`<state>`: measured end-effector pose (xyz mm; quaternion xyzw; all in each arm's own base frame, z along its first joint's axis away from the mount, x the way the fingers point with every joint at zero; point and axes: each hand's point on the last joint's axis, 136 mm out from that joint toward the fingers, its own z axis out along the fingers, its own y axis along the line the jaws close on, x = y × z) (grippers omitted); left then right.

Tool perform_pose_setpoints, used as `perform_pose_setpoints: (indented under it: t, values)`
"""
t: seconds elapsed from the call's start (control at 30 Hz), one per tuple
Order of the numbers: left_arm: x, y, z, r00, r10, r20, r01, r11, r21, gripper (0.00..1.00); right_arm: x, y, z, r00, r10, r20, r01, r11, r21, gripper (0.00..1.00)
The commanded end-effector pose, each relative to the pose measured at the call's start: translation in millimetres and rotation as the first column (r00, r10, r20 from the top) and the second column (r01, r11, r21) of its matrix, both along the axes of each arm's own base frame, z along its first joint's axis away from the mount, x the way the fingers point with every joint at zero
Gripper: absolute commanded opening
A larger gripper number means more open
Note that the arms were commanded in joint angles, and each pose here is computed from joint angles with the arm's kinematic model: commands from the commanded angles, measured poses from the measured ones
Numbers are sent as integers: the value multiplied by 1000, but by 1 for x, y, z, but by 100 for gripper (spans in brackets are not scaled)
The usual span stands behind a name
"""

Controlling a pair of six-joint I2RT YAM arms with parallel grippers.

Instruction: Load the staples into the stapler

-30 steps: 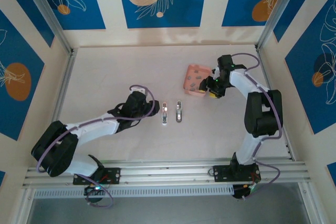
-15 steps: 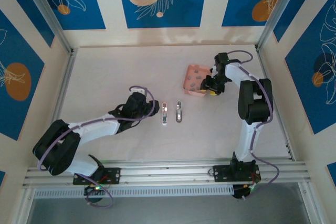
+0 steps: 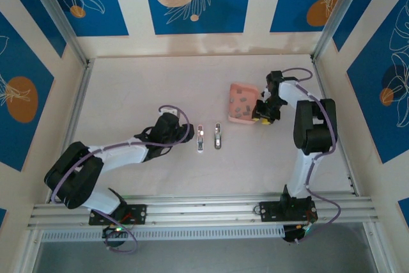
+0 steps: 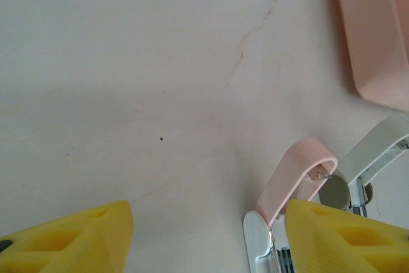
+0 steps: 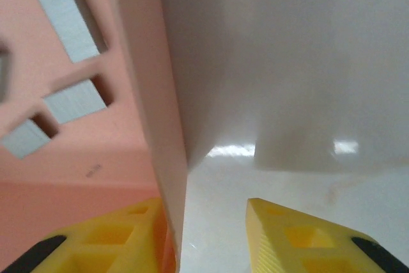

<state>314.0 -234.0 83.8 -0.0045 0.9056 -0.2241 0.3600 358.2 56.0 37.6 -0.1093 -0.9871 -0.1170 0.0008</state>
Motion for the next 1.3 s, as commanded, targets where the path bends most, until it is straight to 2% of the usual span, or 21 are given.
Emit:
perform_pose_setpoints:
  t: [0.0,0.17,0.27,0.43,0.6,0.9,1.27]
  values:
    - [8,-7,12,1000,-23,22,23,1000,-21,65,-28,-22,7,999,-15,-43,13,998,-61,37]
    - [8,-8,11,999,-37,16,38,999,-20,65,-44,-34,17,998,-68,-15,67,996,-61,39]
    - [8,-9,11,999,-41,13,41,999,-24,65,-38,-26,36,998,-45,44,47,998,-41,46]
    - [8,-8,13,999,-34,14,34,999,-36,65,-21,19,56,989,92,114,-89,996,-27,53]
    - [6,0,14,1000,-9,21,9,999,-36,65,-10,65,48,965,243,96,-239,970,-46,56]
    - [4,12,17,999,21,38,-20,1000,-19,65,-22,99,27,960,277,46,-279,958,67,55]
    - [7,2,12,1000,-10,15,10,1000,-24,65,-39,107,15,957,292,-1,-289,949,125,51]
